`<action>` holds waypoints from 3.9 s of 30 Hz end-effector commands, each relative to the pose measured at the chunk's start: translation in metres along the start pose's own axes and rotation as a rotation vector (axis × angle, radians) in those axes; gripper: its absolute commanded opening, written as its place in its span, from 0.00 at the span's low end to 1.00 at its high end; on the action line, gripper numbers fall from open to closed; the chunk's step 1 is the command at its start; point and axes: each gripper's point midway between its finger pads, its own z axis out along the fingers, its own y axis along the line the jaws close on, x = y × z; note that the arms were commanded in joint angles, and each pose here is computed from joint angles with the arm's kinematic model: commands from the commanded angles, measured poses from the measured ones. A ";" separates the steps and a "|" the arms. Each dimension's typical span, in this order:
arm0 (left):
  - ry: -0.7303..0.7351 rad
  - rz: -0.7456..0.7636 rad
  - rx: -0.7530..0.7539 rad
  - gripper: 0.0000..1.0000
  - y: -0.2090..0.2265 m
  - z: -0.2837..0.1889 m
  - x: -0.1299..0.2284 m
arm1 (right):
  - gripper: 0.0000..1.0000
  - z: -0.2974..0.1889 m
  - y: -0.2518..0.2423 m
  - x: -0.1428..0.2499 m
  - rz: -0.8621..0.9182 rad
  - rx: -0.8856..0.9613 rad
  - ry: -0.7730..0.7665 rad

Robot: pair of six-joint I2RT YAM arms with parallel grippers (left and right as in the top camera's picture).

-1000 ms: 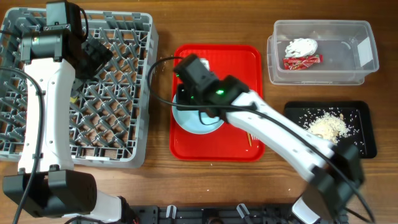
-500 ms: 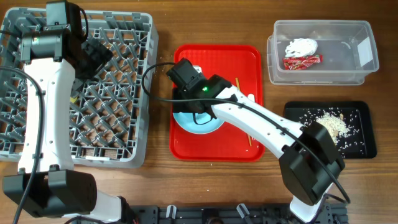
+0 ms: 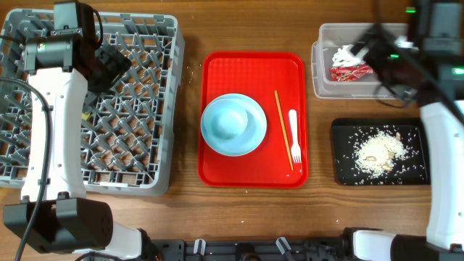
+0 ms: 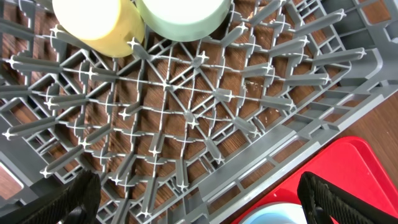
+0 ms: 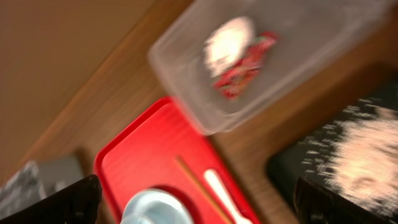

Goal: Sort waste into correct bins and load items into the dishwasher rack
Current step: 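Reach the left gripper to the stacked bowl and plate on tray, then grasp the small light blue bowl rim with left gripper and lift, then carry the blue bowl left into the grey rack and lower it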

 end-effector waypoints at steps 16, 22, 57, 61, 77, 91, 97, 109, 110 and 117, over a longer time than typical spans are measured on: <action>0.449 0.830 0.325 1.00 -0.084 -0.056 0.216 | 1.00 0.005 -0.049 -0.034 0.118 0.088 -0.044; 0.152 1.109 0.124 1.00 -0.106 -0.044 0.279 | 1.00 0.006 -0.049 -0.034 0.118 0.088 -0.044; 0.194 1.562 -0.033 0.77 -0.139 0.096 0.307 | 1.00 0.006 -0.049 -0.034 0.118 0.088 -0.044; 0.229 1.559 -0.024 0.72 -0.131 0.107 0.314 | 0.99 0.006 -0.049 -0.034 0.118 0.088 -0.044; 0.273 1.559 0.022 0.22 -0.125 0.117 0.334 | 1.00 0.006 -0.049 -0.034 0.118 0.088 -0.044; 0.245 1.570 0.002 0.04 -0.123 0.123 0.335 | 1.00 0.006 -0.049 -0.034 0.118 0.088 -0.044; 0.128 1.531 -0.091 0.04 -0.125 0.124 0.315 | 1.00 0.006 -0.049 -0.034 0.118 0.088 -0.044; -0.259 1.453 -0.130 0.04 -0.158 0.052 0.283 | 1.00 0.006 -0.049 -0.034 0.118 0.088 -0.044; -0.283 1.436 -0.133 0.04 -0.159 0.047 0.276 | 1.00 0.006 -0.049 -0.034 0.118 0.088 -0.044; -0.429 1.084 -0.117 0.04 -0.153 0.001 0.178 | 1.00 0.006 -0.049 -0.034 0.118 0.088 -0.044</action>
